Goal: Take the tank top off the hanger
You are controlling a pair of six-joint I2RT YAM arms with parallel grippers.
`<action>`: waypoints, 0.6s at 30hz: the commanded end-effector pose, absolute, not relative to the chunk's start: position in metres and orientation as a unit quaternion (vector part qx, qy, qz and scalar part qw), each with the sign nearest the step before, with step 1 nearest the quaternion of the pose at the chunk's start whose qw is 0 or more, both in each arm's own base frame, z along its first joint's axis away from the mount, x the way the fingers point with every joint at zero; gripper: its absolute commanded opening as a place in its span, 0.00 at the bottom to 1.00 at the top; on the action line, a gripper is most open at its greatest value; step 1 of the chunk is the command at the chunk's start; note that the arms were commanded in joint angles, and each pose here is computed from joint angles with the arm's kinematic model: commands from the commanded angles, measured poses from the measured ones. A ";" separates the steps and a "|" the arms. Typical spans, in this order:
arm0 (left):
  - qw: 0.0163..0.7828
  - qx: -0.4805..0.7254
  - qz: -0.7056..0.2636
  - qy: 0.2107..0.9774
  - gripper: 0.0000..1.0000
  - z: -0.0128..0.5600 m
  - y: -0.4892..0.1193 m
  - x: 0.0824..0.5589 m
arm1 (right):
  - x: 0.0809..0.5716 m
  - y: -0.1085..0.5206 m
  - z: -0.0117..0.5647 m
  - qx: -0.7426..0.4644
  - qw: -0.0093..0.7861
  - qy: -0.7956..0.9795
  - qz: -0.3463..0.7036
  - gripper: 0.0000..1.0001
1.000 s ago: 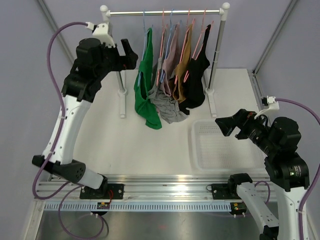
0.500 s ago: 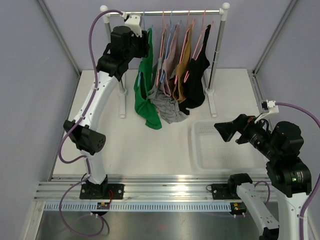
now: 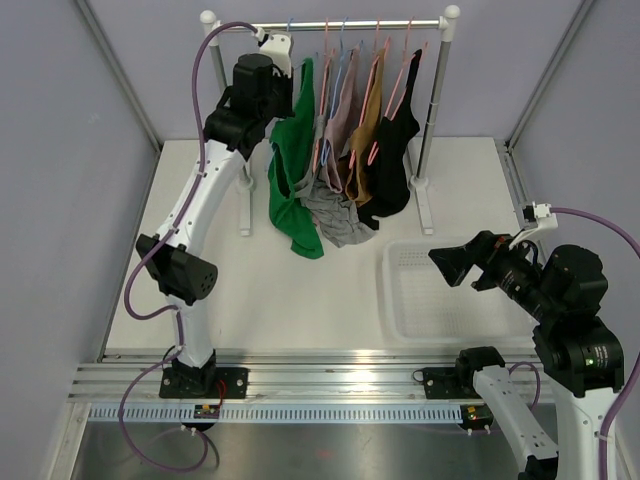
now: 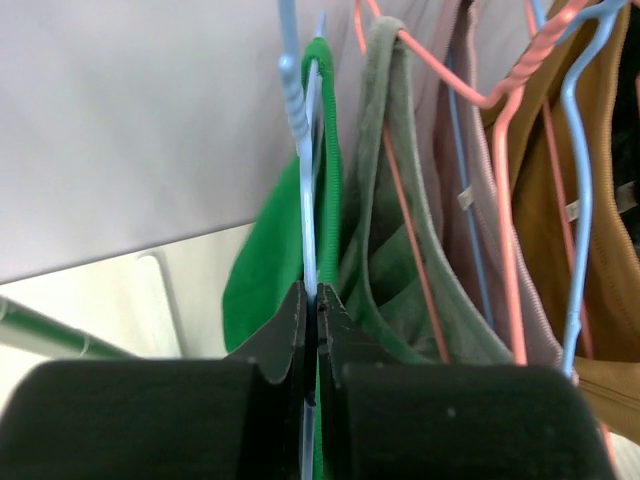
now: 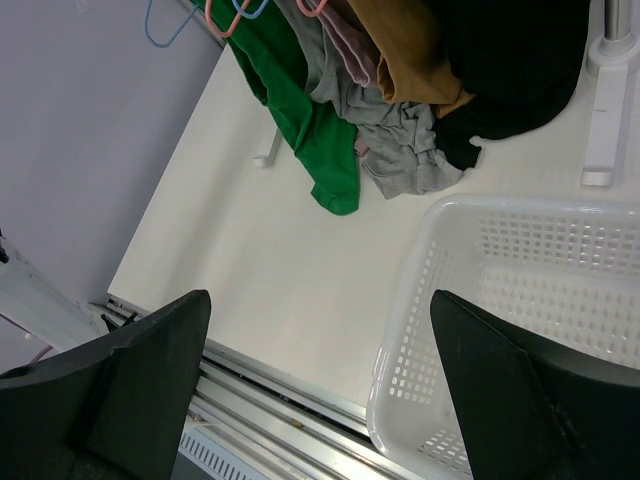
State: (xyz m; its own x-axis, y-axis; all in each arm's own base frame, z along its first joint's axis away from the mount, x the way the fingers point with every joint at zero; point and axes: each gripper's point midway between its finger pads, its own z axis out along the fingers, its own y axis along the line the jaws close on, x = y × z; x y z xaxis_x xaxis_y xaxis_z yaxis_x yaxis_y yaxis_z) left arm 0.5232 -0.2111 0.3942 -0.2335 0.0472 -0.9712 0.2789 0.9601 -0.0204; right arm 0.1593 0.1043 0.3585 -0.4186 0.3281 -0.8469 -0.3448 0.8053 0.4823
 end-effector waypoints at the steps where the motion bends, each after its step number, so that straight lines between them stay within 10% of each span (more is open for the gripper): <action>1: 0.651 0.094 -0.089 0.748 0.00 0.438 -0.204 0.517 | 0.158 0.109 0.370 -0.021 0.550 0.769 0.324 1.00; 18: 0.722 0.028 -0.086 0.686 0.00 0.540 -0.155 0.438 | 0.166 0.114 0.382 -0.027 0.554 0.761 0.337 0.99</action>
